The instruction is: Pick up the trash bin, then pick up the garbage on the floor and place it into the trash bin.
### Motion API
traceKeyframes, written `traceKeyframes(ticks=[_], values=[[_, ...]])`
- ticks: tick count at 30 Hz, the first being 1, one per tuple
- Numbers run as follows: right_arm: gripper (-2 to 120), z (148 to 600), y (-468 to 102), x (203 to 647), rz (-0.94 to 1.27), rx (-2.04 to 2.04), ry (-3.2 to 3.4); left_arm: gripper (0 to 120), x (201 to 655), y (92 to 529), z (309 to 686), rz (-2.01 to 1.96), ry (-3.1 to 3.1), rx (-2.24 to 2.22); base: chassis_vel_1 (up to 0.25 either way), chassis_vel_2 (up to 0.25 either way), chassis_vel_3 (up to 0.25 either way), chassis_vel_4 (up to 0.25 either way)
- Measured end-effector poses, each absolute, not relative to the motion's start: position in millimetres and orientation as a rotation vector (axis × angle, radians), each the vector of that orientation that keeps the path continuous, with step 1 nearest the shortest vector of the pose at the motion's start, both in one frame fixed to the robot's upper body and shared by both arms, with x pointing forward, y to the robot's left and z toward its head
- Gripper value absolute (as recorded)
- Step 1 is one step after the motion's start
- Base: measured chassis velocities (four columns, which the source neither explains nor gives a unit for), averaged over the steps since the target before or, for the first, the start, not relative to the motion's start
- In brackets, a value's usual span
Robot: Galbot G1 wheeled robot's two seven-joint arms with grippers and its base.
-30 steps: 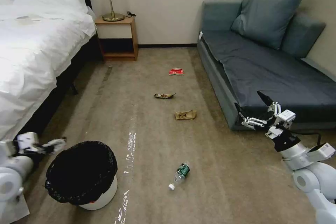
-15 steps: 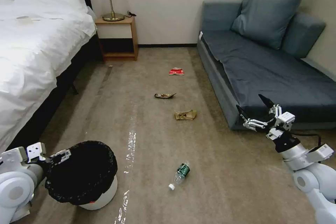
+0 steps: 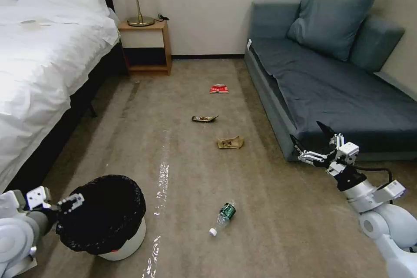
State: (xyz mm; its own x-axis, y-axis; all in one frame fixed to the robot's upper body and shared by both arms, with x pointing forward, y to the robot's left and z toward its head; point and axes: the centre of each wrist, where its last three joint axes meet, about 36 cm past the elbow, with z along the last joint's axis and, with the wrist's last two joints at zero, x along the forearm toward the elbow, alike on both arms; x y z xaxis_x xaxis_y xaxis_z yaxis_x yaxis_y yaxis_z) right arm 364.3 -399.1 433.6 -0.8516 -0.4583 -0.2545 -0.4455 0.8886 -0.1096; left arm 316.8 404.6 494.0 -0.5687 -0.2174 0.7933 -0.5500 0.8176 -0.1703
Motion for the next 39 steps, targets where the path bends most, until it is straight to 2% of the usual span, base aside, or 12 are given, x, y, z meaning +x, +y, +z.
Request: traceKeyframes(ticks=[15, 32, 37, 39], values=[[100, 430.0, -402.4, 363.3, -0.1, -0.672, 2.783, 98, 327.6, 422.5, 500.3, 0.49, -2.17, 0.617, 0.0, 0.0, 0.0, 0.0], [100, 428.3, -406.3, 361.7, -0.109, -0.66, 2.785, 100, 361.7, 437.8, 451.1, 0.529, -2.065, 0.617, 0.0, 0.0, 0.0, 0.0], [100, 427.6, -406.8, 362.0, -0.11, -0.654, 2.786, 94, 366.7, 442.3, 445.9, 0.55, -2.048, 0.626, 0.0, 0.0, 0.0, 0.0], [100, 427.4, -406.9, 362.0, -0.11, -0.651, 2.786, 86, 368.2, 443.9, 446.3, 0.557, -2.045, 0.624, 0.0, 0.0, 0.0, 0.0]])
